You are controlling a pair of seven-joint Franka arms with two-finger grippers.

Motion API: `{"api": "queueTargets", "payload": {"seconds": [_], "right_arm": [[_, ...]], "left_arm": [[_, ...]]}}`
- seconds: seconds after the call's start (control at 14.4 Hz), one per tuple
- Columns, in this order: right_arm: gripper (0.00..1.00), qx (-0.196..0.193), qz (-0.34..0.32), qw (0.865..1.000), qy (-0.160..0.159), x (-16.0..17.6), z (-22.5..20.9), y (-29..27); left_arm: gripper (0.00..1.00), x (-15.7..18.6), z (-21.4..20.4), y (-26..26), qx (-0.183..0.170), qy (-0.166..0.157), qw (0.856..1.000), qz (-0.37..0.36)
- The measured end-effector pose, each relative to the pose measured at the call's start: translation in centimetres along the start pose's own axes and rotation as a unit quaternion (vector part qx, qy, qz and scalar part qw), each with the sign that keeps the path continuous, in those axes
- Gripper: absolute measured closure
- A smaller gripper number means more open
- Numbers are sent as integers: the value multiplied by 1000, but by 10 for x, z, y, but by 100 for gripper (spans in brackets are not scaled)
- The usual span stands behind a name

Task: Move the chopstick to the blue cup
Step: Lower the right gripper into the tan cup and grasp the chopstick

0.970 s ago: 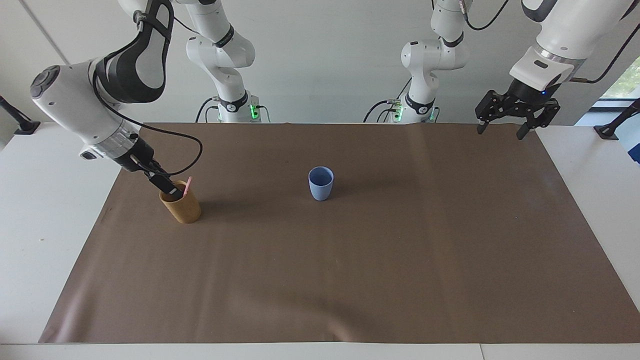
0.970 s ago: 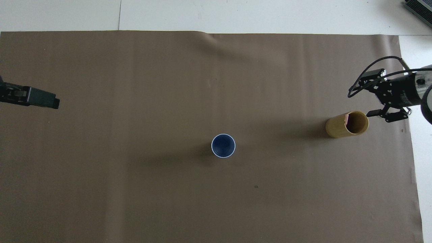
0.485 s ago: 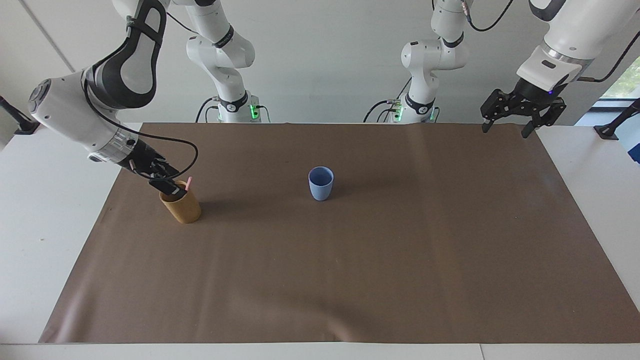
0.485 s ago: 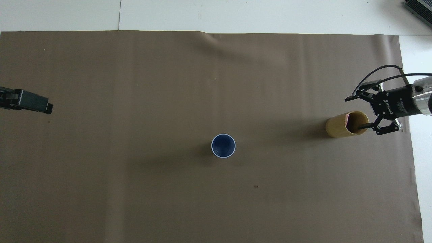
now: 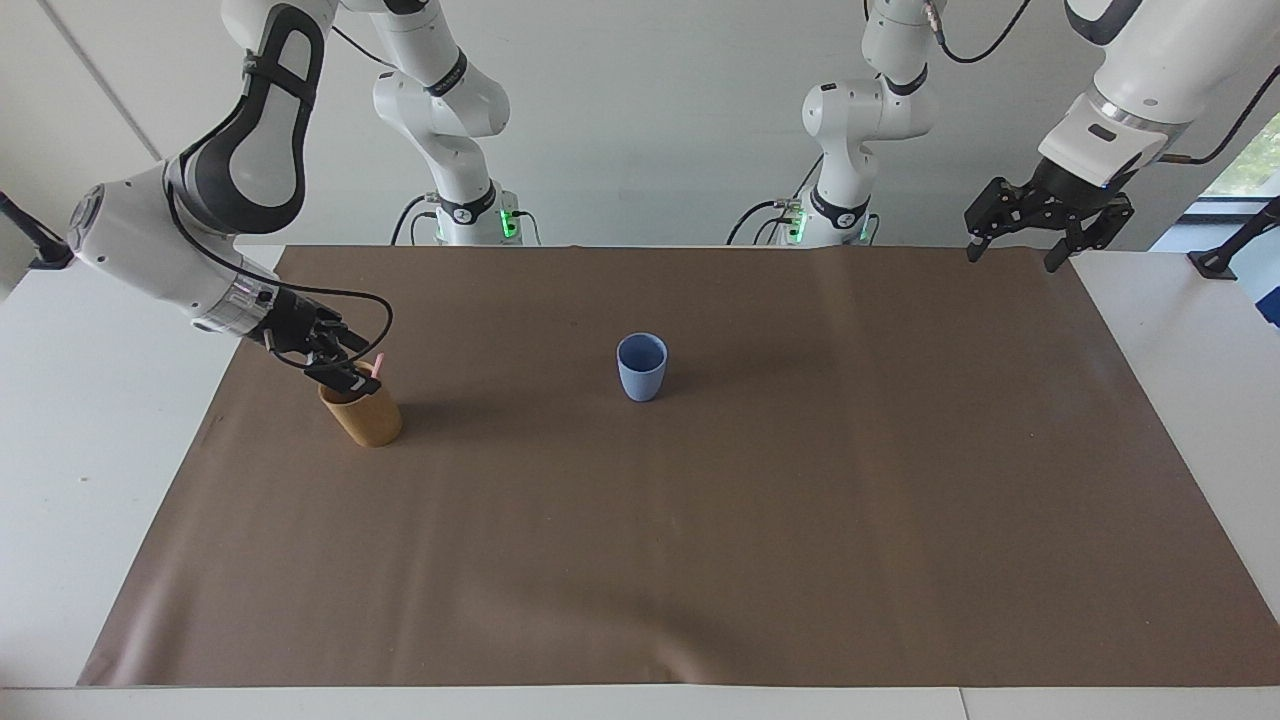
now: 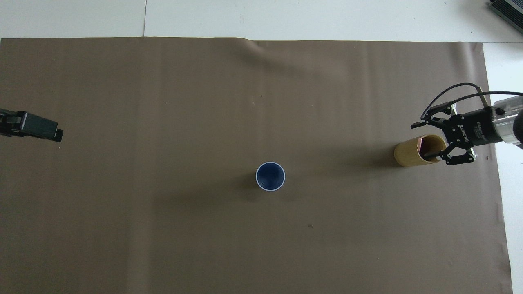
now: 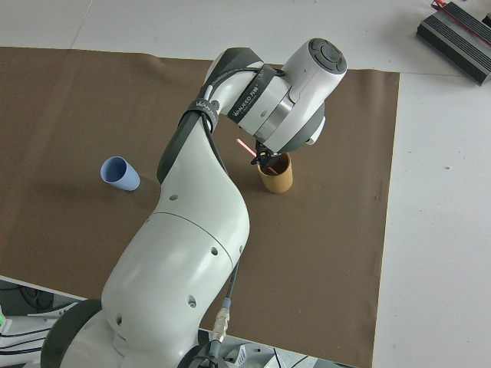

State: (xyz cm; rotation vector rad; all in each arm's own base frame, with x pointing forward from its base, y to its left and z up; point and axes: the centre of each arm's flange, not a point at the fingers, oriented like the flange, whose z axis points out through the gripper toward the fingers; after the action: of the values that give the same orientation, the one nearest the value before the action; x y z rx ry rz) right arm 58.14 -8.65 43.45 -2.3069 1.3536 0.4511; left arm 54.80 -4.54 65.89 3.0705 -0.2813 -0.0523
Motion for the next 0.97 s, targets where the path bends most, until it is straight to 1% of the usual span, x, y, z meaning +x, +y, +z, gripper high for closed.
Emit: {"api": "queueTargets", "payload": {"seconds": [0.21, 0.28, 0.55, 0.62, 0.69, 0.76, 0.83, 0.97], "right_arm": [[52, 0, 0, 1000, -1, -2, -1, 2], [58, 0, 0, 1000, -1, -2, -1, 2], [60, 0, 0, 1000, -1, -2, -1, 3], [63, 0, 1, 1000, -1, -2, -1, 3], [63, 1, 1, 1000, 0, -2, -2, 3], [72, 1, 2, 1000, 0, -1, -2, 4], [83, 0, 2, 1000, -3, -2, -3, 4], [84, -1, 2, 1000, -4, -2, -4, 5]], "left_arm": [[0, -2, -1, 2, 0, -3, 1000, 2], [0, -3, -1, 2, 0, -3, 1000, 2], [0, -4, -3, 1, 0, -2, 1000, 0], [0, -4, -3, 0, 0, -2, 1000, -1], [0, -4, -3, -1, 0, -2, 1000, -1], [0, -4, -3, -1, 0, -2, 1000, -1], [0, -4, -3, -1, 0, -2, 1000, -1], [0, -4, -3, -1, 0, -2, 1000, -1]]}}
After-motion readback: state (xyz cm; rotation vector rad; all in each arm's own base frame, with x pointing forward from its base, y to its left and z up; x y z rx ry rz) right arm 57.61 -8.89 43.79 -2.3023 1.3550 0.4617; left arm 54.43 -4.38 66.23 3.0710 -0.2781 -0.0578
